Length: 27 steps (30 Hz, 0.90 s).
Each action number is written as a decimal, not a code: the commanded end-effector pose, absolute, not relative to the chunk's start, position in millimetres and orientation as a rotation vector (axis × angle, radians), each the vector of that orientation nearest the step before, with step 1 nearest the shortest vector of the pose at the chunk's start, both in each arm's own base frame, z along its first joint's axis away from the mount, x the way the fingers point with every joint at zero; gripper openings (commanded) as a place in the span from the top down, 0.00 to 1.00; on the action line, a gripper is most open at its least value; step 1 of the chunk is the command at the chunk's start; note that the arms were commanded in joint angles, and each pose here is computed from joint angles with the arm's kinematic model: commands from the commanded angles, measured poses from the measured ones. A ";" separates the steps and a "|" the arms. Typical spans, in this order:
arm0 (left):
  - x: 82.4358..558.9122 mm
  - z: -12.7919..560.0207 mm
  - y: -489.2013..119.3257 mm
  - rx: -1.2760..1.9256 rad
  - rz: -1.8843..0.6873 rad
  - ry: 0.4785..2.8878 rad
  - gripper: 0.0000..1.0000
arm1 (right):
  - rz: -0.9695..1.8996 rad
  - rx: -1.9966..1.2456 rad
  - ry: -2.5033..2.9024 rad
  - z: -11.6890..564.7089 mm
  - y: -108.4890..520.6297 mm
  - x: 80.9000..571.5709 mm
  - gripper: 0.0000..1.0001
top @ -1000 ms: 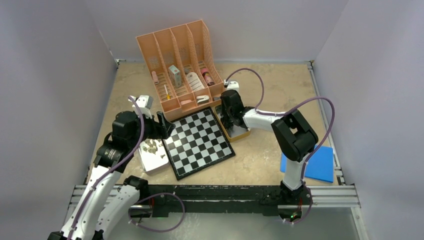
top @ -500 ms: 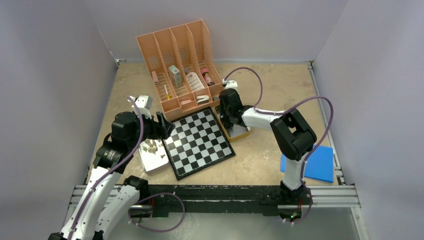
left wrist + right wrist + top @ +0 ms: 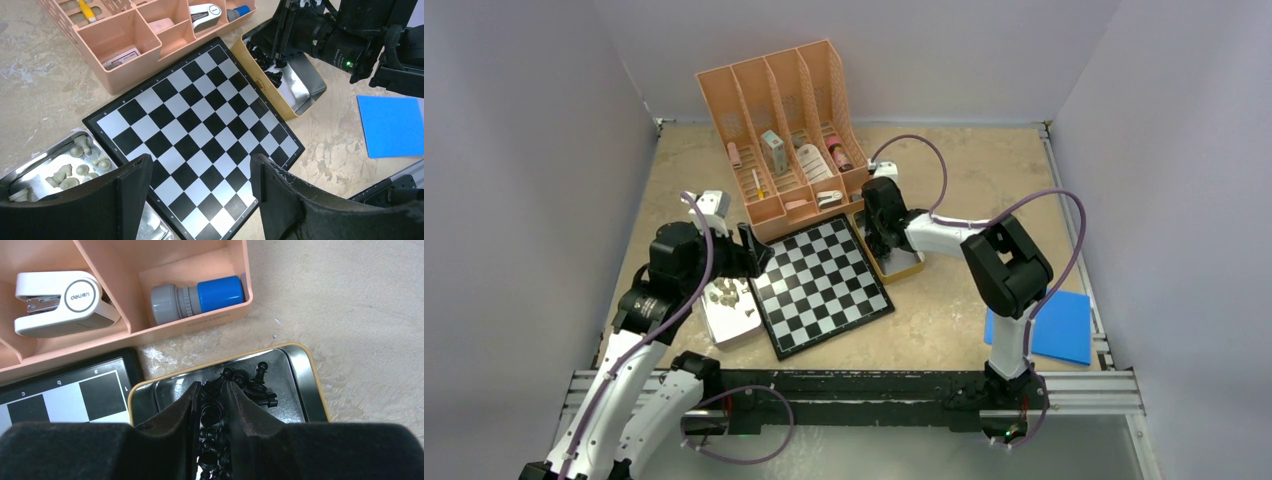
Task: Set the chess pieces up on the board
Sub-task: Pick up the chess piece from the storage box.
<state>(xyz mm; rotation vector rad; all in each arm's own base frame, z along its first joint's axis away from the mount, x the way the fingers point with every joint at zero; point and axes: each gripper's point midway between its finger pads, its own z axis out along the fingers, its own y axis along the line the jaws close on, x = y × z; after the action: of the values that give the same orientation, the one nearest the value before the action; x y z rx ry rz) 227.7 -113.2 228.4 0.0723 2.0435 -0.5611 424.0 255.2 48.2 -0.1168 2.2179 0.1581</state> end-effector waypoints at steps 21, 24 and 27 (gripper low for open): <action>232.8 226.3 -109.1 0.051 -0.536 2.046 0.29 | 0.175 -0.157 2.203 64.1 267.9 430.4 0.76; 232.9 225.7 -109.4 0.050 -0.537 2.049 0.30 | 0.171 -0.156 2.204 64.2 267.2 430.5 0.77; 233.0 225.6 -109.5 0.051 -0.537 2.049 0.30 | 0.174 -0.162 2.206 64.4 268.8 429.6 0.75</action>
<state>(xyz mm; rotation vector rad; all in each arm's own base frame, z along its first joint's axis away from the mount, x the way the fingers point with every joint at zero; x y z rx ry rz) 230.5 -111.6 223.4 0.0614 2.0628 -0.5444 422.4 257.8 44.7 -0.1478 2.2468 0.1450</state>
